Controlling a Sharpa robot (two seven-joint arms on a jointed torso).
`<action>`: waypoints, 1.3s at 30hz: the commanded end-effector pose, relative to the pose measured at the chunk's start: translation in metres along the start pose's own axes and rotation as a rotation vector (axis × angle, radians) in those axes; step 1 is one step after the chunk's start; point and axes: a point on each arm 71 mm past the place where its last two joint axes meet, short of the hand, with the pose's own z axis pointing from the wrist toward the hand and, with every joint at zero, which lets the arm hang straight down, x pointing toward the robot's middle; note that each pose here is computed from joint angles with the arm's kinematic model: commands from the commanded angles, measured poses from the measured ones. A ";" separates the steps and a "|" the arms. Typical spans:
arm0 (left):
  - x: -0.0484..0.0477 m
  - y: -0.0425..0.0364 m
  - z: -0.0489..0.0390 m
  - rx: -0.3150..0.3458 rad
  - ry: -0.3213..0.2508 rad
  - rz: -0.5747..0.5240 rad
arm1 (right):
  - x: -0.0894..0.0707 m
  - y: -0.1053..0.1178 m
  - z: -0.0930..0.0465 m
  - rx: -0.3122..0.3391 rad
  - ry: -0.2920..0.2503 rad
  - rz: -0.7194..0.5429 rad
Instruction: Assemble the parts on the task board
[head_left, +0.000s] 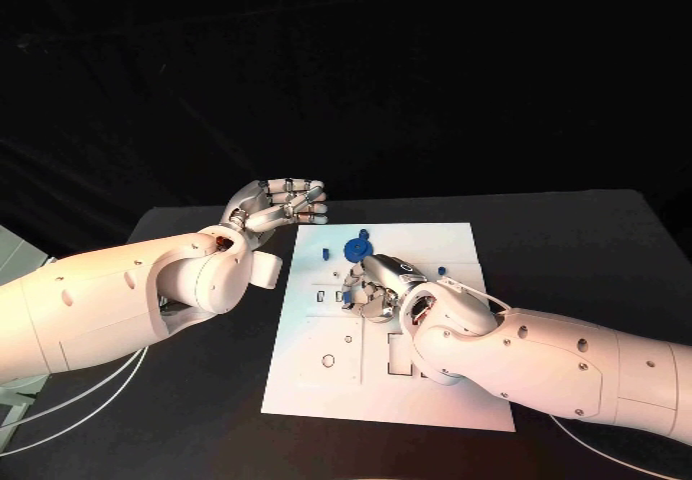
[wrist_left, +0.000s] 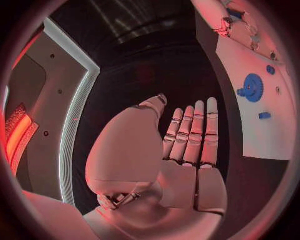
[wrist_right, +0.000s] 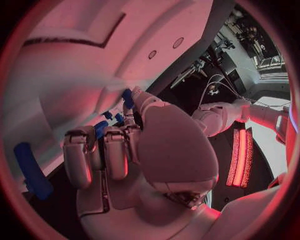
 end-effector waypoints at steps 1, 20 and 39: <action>0.0019 -0.0014 0.0004 0.010 0.016 -0.011 | 0.003 -0.002 0.000 0.000 0.014 -0.019; 0.0021 -0.0009 0.0005 0.005 0.021 -0.013 | 0.002 -0.002 0.002 -0.015 -0.004 -0.059; 0.0020 -0.0004 0.0008 0.001 0.022 -0.014 | 0.003 0.000 0.002 -0.031 -0.023 -0.061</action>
